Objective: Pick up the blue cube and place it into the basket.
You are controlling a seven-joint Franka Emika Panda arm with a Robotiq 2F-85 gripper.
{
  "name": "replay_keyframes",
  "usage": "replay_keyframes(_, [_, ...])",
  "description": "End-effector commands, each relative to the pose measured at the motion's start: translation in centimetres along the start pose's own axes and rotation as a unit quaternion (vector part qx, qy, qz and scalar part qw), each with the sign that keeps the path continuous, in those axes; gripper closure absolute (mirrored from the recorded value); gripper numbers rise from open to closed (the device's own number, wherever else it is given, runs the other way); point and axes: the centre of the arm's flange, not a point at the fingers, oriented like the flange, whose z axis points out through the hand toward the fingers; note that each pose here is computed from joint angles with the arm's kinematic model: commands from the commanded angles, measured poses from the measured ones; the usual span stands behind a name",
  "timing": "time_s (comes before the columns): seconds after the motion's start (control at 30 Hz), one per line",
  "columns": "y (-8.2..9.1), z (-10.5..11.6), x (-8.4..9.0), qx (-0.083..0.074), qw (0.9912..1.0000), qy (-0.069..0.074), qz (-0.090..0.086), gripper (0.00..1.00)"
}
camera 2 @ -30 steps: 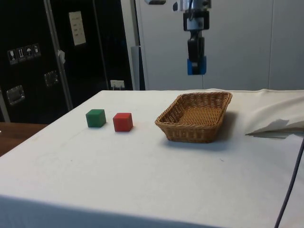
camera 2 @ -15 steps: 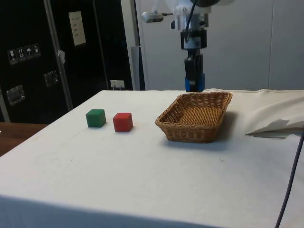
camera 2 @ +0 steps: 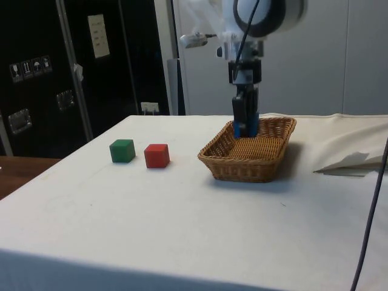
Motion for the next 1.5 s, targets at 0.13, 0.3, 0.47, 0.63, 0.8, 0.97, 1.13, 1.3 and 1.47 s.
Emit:
replay_keyframes(0.13, [-0.5, 1.9, 0.2, -0.004, 0.99993, 0.007, 0.009, 1.00])
replay_keyframes(0.3, [-0.5, 3.2, 0.2, -0.010, 0.99984, 0.006, 0.014, 1.00])
replay_keyframes(0.47, [-0.6, 4.7, 0.2, -0.019, 0.99965, 0.004, 0.018, 1.00])
replay_keyframes(0.63, [-0.7, 5.8, 0.2, -0.025, 0.99946, 0.003, 0.022, 1.00])
replay_keyframes(0.8, [-0.8, 6.5, 0.2, -0.028, 0.99927, 0.003, 0.026, 1.00])
replay_keyframes(0.97, [-0.8, 6.4, 0.2, -0.028, 0.99924, 0.003, 0.027, 0.84])
replay_keyframes(1.13, [-0.7, 6.5, 0.2, -0.028, 0.99924, 0.001, 0.027, 0.21])
replay_keyframes(1.3, [-0.7, 6.4, 0.2, -0.028, 0.99920, 0.003, 0.029, 0.00])
replay_keyframes(1.47, [-0.7, 6.5, 0.2, -0.028, 0.99924, 0.001, 0.027, 0.00])
